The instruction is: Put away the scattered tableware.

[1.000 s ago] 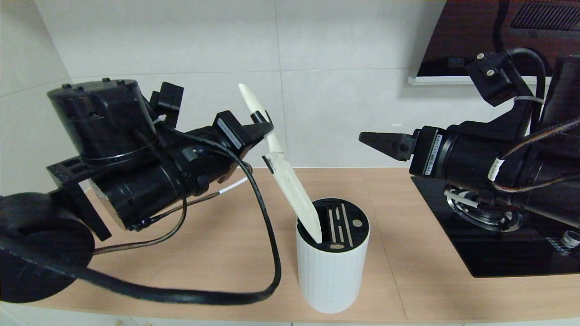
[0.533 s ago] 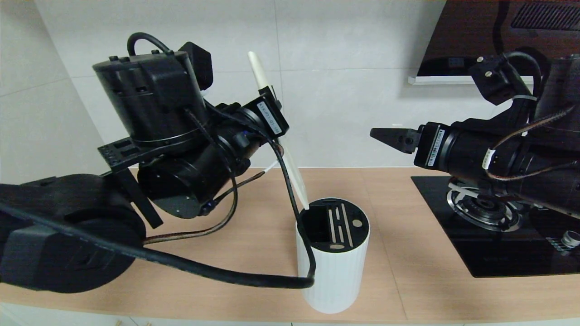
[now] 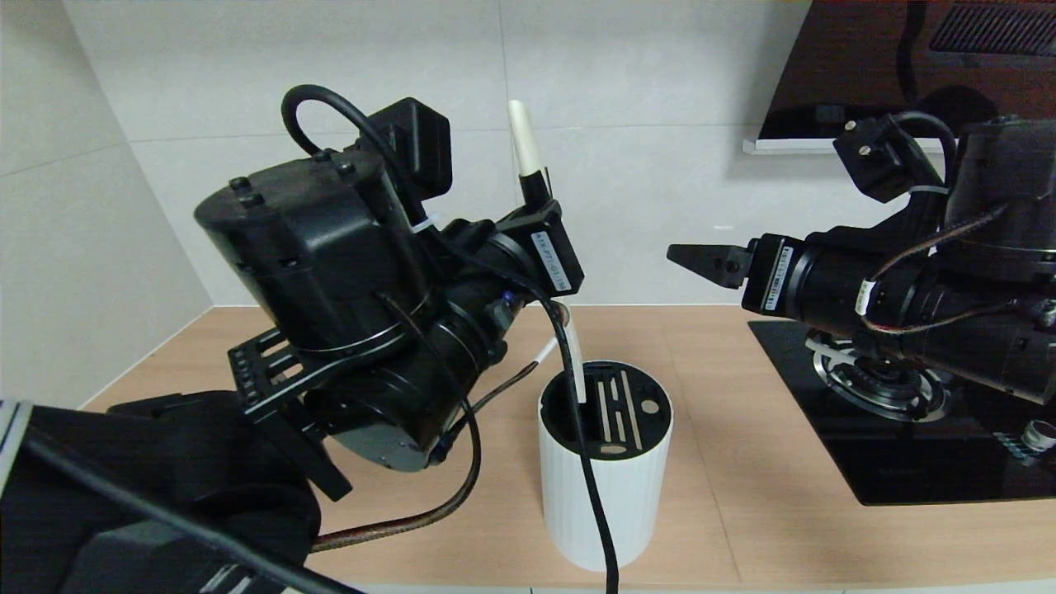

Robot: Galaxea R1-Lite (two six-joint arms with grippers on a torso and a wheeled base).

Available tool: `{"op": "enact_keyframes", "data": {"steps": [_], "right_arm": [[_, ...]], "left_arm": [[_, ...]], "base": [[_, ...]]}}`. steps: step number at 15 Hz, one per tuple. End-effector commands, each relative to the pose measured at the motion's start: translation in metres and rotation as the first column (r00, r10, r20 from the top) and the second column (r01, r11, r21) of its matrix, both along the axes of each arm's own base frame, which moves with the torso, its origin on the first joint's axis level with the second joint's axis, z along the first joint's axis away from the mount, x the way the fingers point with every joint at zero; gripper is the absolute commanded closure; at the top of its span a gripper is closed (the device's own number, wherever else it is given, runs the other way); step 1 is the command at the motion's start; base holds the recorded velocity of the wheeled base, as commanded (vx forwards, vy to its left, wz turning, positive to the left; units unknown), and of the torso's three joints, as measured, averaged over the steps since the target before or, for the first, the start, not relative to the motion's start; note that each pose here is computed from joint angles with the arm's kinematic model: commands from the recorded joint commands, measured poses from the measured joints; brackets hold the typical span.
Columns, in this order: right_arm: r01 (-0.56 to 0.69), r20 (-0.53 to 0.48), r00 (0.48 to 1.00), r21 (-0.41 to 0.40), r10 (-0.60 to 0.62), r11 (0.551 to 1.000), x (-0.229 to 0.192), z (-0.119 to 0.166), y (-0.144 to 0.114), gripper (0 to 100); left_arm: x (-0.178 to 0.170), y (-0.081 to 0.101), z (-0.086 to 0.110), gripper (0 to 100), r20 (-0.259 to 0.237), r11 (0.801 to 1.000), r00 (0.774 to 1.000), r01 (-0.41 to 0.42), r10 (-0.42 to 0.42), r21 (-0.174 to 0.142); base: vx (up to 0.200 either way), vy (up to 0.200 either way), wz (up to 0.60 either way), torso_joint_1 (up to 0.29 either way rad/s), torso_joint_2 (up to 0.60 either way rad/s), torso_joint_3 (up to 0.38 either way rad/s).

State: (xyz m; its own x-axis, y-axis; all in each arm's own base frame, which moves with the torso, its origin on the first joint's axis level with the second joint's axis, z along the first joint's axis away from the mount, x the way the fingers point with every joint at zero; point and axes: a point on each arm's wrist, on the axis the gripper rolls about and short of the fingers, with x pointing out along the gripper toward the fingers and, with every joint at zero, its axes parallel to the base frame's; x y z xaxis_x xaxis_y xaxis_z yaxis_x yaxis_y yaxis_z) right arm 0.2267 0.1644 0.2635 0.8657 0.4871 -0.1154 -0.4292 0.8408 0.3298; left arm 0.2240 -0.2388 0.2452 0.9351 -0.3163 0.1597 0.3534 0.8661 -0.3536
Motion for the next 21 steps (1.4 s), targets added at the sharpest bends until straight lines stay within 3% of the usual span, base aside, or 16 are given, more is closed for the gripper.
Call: {"op": "enact_keyframes", "data": {"steps": [1, 11, 21], "right_arm": [[-0.001, 0.003, 1.0, -0.008, 0.001, 1.0, 0.0, -0.001, 0.001, 0], [-0.001, 0.007, 1.0, -0.018, 0.001, 1.0, 0.0, -0.001, 0.0, 0], [-0.001, 0.007, 1.0, -0.018, 0.001, 1.0, 0.0, -0.002, 0.0, 0]], "left_arm": [[-0.003, -0.005, -0.004, 100, -0.009, 1.0, 1.0, 0.016, -0.016, 0.009], [0.001, -0.015, -0.024, 100, -0.051, 0.998, 0.998, 0.022, -0.02, 0.055], [0.012, -0.028, -0.058, 100, -0.102, 0.993, 0.995, 0.027, -0.015, 0.115]], "base": [[0.0, 0.0, 0.0, 0.0, 0.0, 0.0], [0.0, 0.0, 0.0, 0.0, 0.0, 0.0], [0.0, 0.0, 0.0, 0.0, 0.0, 0.0]]}}
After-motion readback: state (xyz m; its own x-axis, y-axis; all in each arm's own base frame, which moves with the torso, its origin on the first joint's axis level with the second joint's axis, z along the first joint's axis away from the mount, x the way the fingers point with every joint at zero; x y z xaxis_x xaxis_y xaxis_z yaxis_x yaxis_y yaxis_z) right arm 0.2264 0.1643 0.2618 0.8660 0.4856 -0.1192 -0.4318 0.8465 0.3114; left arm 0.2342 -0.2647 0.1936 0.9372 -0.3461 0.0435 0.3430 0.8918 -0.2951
